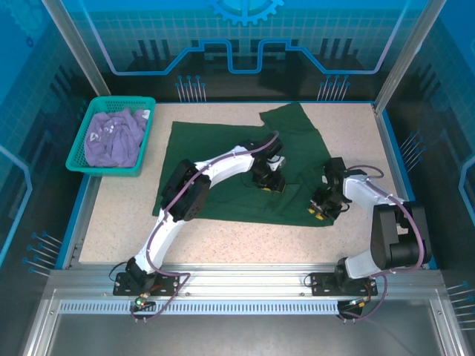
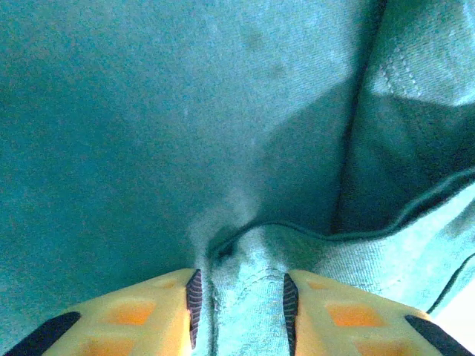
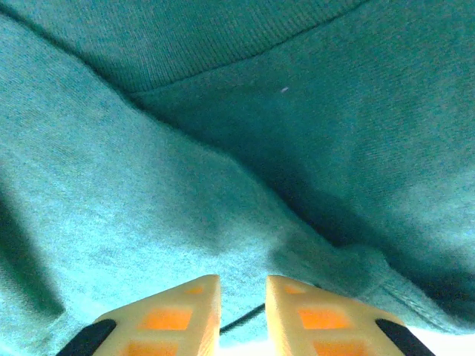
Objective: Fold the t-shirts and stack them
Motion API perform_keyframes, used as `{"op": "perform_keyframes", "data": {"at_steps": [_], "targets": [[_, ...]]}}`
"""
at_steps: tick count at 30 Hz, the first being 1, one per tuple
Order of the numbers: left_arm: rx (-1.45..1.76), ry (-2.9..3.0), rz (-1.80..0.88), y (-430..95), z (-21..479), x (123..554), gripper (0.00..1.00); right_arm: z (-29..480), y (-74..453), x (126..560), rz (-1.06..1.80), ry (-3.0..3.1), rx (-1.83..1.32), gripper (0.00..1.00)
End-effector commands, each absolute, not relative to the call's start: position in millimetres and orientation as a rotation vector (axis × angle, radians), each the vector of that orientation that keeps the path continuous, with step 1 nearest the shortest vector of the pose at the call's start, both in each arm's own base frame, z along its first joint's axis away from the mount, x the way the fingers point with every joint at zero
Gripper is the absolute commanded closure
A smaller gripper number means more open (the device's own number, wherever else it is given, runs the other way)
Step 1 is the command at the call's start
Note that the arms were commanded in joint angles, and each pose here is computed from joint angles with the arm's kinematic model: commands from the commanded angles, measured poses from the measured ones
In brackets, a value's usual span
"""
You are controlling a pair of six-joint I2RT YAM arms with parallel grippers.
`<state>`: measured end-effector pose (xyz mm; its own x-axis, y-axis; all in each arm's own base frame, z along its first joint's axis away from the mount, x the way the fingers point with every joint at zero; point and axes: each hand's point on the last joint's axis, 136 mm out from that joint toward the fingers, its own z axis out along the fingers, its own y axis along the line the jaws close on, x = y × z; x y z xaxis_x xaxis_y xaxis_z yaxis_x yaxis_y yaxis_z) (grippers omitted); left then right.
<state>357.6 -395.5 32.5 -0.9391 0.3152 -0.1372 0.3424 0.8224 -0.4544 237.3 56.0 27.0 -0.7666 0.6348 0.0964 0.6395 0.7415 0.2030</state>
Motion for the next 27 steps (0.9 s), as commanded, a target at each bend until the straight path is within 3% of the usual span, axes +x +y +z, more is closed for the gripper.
{"op": "perform_keyframes", "data": {"at_steps": [1, 7, 16, 27], "targets": [[0.603, 2.946, -0.783, -404, 28, 351, 0.65, 21, 55, 233, -0.35, -2.879, -1.073, 0.76], [0.594, 2.965, -0.747, -404, 21, 355, 0.69, 20, 54, 232, -0.34, -2.877, -1.069, 0.76], [0.598, 2.915, -0.738, -404, 34, 360, 0.91, 14, 51, 226, -0.296, -2.856, -1.068, 0.77], [0.585, 2.718, -0.59, -379, 69, 377, 1.0, 2, 44, 217, -0.2, -2.793, -1.099, 0.82]]}}
